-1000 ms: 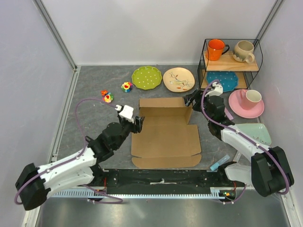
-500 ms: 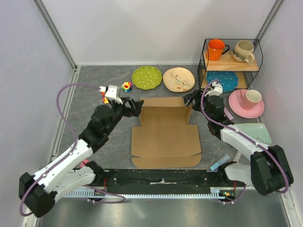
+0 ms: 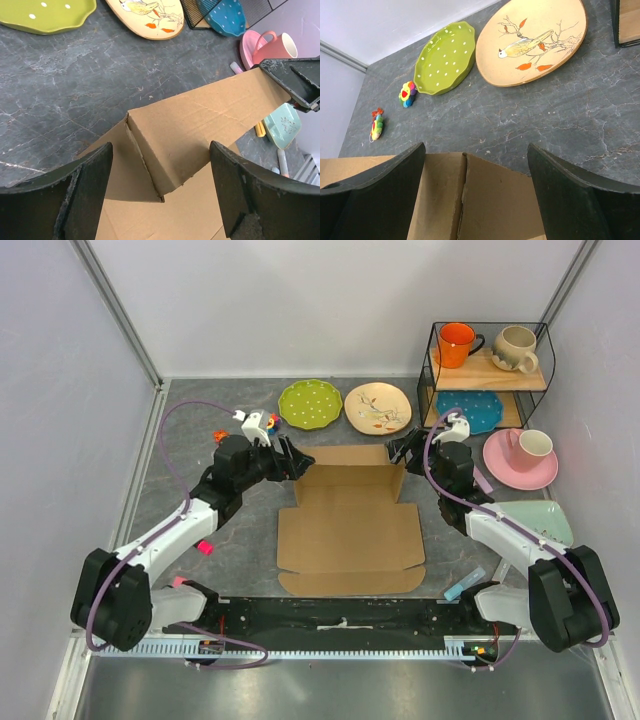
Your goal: Fold the paper box
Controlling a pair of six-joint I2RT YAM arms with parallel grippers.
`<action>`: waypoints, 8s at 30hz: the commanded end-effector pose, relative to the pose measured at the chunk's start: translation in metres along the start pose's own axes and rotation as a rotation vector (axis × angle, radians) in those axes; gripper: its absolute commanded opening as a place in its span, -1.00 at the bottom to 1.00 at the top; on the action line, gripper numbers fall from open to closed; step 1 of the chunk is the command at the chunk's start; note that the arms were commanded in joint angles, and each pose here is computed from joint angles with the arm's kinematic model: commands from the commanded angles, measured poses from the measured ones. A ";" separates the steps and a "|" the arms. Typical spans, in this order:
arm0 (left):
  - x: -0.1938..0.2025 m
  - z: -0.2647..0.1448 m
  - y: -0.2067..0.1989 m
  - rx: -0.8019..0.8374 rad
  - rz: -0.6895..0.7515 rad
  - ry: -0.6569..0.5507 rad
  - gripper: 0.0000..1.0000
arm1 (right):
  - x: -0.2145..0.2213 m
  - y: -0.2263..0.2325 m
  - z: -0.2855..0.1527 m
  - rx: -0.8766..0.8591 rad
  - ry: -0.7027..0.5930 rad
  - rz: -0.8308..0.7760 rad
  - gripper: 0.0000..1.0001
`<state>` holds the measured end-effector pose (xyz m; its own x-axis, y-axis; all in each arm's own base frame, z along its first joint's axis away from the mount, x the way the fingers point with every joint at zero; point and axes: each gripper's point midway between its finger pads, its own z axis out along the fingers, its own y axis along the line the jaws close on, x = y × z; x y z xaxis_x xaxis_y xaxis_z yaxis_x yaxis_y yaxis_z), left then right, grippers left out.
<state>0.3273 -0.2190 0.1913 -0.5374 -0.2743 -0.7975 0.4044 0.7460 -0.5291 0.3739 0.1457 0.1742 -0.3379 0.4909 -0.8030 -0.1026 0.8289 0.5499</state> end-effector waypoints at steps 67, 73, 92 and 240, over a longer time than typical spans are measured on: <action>0.089 -0.006 0.059 -0.081 -0.430 0.061 -0.05 | -0.009 0.004 -0.063 0.031 0.052 -0.010 0.86; 0.088 -0.008 0.058 -0.082 -0.431 0.059 -0.05 | 0.013 0.000 -0.070 -0.018 0.071 0.025 0.84; 0.092 -0.009 0.048 -0.049 -0.452 0.079 -0.06 | 0.075 -0.031 -0.050 -0.007 0.180 0.067 -0.06; -0.070 -0.216 -0.029 -0.085 -0.202 -0.540 0.74 | 0.078 -0.019 -0.091 0.438 0.579 0.446 -1.00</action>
<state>0.1975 -0.0875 0.3193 -0.1307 -0.6470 -0.7512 0.2325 0.7166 -0.6576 0.2695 0.1470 0.1339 -0.8018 0.5224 -0.2904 0.3437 0.8005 0.4910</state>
